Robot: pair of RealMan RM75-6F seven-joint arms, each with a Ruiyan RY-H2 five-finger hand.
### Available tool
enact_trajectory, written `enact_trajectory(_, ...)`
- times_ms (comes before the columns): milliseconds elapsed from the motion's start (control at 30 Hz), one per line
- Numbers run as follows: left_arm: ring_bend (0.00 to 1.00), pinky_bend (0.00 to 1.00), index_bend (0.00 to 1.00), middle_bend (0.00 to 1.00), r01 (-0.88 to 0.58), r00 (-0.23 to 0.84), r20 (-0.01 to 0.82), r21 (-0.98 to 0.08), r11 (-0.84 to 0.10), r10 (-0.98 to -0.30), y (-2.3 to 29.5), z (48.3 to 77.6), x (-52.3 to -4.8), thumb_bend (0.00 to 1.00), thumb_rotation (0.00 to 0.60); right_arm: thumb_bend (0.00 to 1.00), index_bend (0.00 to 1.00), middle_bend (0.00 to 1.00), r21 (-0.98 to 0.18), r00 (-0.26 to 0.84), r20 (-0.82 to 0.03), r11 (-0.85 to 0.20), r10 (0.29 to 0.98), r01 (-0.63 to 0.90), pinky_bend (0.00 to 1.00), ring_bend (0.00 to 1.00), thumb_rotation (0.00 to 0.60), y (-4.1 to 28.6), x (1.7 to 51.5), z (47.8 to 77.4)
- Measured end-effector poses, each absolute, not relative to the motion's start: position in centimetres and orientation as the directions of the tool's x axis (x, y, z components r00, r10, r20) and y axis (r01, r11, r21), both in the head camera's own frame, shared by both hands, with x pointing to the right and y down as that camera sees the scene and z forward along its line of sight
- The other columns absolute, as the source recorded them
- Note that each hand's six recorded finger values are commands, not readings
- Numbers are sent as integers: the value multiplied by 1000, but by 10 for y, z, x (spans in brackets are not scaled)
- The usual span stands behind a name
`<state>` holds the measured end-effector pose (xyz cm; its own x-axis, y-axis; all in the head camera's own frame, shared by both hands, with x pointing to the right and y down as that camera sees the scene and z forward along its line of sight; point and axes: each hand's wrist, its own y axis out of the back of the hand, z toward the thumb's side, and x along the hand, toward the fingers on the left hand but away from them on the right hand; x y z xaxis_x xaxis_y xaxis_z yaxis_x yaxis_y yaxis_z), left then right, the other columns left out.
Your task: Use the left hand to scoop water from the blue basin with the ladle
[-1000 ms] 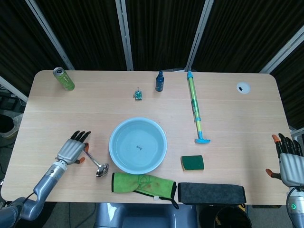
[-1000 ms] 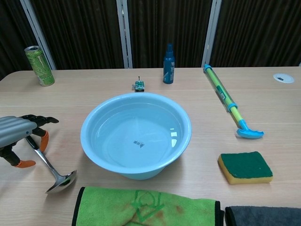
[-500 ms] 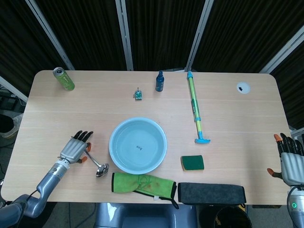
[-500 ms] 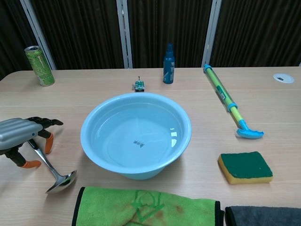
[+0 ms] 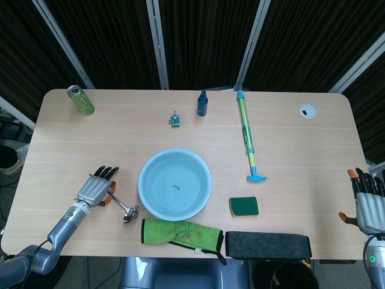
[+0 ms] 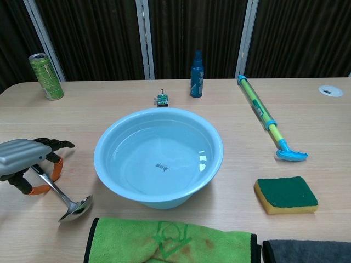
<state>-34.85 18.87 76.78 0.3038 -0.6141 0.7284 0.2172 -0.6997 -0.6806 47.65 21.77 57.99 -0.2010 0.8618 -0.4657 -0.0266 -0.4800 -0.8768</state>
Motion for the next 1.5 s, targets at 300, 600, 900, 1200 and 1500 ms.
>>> enact_trajectory(300, 0, 0, 580, 0, 187, 333, 707, -698, -691, -624, 192, 752, -346, 572, 600, 0, 0, 0, -880, -192, -462, -474, 866, -25, 0, 0, 600, 219, 474, 578)
enact_trajectory(600, 0, 0, 601, 0, 132, 401, 668, -719, -682, -627, 203, 718, -340, 586, 600, 0, 0, 0, -885, -178, -455, -466, 873, -23, 0, 0, 600, 222, 471, 574)
enact_trajectory(900, 0, 0, 605, 0, 75, 473, 630, -725, -685, -615, 215, 684, -332, 573, 600, 0, 0, 0, -888, -160, -450, -459, 878, -19, 0, 0, 600, 225, 467, 571)
enact_trajectory(1200, 0, 0, 608, 0, 32, 545, 613, -697, -716, -572, 224, 659, -321, 573, 600, 0, 0, 0, -895, -145, -441, -447, 886, -7, 0, 0, 600, 228, 465, 565)
enact_trajectory(1500, 0, 0, 605, 0, 47, 629, 618, -636, -770, -472, 231, 645, -297, 573, 600, 0, 0, 0, -906, -136, -421, -423, 897, 12, 0, 0, 600, 229, 466, 556)
